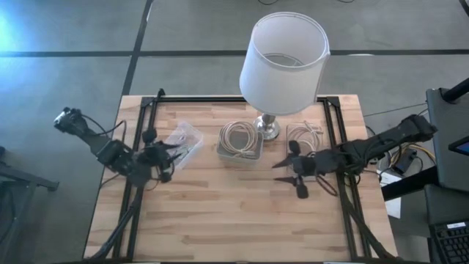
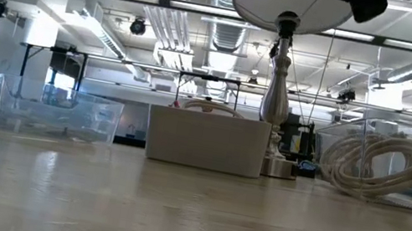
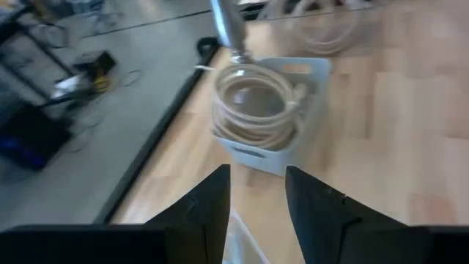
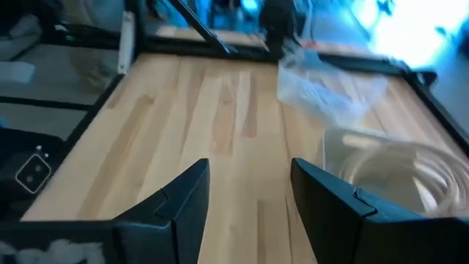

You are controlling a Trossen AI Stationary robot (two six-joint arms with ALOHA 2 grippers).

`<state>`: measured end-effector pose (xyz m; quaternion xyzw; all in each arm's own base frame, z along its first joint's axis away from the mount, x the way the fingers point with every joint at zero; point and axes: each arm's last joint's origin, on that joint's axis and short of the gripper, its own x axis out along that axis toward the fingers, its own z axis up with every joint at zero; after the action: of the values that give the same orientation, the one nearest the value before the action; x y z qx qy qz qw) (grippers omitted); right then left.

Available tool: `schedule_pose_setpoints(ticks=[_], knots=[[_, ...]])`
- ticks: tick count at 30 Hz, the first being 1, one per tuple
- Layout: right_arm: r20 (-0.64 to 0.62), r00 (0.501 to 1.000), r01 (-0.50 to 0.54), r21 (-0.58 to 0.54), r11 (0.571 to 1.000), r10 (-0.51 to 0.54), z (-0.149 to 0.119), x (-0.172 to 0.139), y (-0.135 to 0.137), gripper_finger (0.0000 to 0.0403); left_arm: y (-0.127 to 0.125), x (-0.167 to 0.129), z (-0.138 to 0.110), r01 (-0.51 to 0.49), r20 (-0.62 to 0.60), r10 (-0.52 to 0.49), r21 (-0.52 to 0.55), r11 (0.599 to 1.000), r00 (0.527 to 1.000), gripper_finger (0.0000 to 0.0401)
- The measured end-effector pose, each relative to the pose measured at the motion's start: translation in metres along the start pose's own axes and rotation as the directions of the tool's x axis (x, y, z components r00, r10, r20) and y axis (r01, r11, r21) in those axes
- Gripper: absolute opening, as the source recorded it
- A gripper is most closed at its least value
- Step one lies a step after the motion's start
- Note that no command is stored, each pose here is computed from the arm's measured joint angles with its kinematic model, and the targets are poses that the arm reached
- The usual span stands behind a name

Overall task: Pick & Place USB Port
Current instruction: Return to Home Position

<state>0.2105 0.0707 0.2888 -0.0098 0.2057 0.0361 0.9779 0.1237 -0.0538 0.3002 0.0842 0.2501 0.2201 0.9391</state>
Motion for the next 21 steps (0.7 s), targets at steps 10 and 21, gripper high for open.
schedule_pose_setpoints(ticks=[10,21], knots=[[0.333,0.915,-0.222,-0.059,0.973,0.229,-0.035,-0.032,-0.016,0.0189,-0.01,0.002,-0.033,0.401,0.187,-0.393,-0.006,0.916,0.9,0.0135],[0.456,0.875,-0.183,-0.003,0.983,0.164,-0.091,-0.044,-0.034,0.0189,-0.002,0.015,-0.076,0.46,0.426,-0.434,0.046,0.887,0.793,0.0135]])
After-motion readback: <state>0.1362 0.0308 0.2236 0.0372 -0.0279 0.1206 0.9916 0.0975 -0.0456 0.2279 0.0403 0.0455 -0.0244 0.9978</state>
